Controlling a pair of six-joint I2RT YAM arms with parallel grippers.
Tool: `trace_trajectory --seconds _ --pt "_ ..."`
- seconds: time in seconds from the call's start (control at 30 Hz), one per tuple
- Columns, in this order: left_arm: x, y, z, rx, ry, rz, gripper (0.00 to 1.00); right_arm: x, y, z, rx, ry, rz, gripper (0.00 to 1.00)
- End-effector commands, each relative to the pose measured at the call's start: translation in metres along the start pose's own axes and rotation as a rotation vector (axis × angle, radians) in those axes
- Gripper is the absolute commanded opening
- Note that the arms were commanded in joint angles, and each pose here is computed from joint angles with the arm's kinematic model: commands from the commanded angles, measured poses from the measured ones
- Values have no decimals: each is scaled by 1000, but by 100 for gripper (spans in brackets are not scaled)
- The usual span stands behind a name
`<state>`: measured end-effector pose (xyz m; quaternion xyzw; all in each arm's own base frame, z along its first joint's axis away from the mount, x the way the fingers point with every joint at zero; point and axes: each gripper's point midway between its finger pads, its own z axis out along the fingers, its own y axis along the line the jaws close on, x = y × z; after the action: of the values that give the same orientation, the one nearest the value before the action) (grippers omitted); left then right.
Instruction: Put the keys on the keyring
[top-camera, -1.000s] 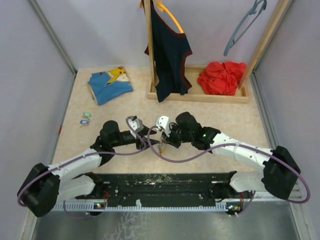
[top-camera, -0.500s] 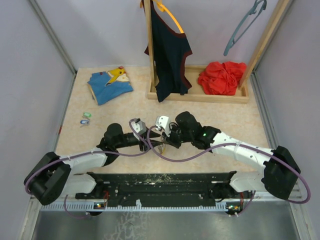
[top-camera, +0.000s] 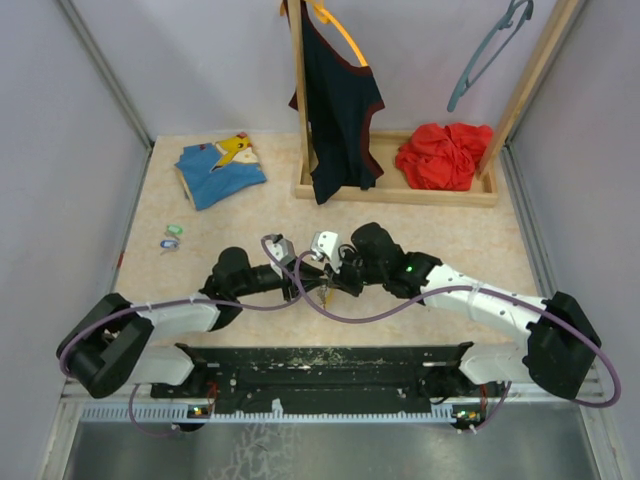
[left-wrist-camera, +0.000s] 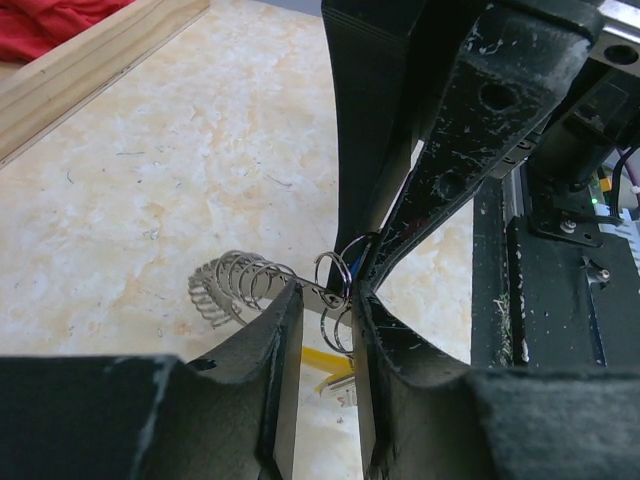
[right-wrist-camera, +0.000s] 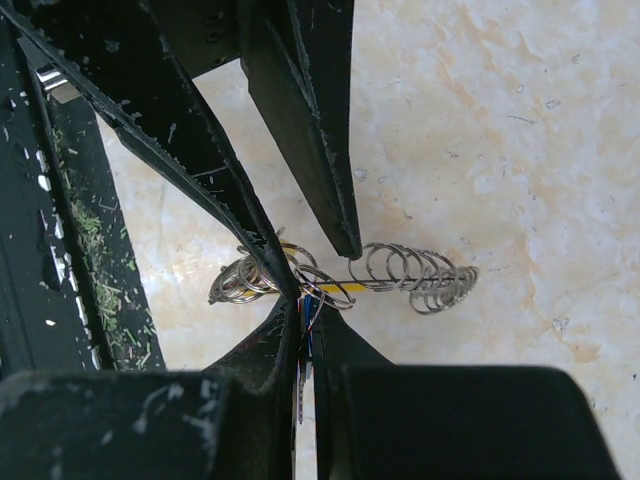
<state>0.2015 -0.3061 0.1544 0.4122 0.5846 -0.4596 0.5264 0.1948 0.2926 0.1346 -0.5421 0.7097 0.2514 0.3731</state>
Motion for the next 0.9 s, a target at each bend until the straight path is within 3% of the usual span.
trace_trajectory --seconds 0.0,0.23,0.43,0.87 --pt "-4 -1 4 8 -22 0 32 -44 -3 -4 -15 -119 -20 0" --pt "-2 -1 8 20 -31 7 26 -40 2 1 -58 -86 -7 0" --pt "-4 -4 7 36 -59 43 1 -32 2 1 -50 -53 16 0" --pt "5 -4 -11 -28 -100 101 0 16 -22 1 -14 -7 291 0"
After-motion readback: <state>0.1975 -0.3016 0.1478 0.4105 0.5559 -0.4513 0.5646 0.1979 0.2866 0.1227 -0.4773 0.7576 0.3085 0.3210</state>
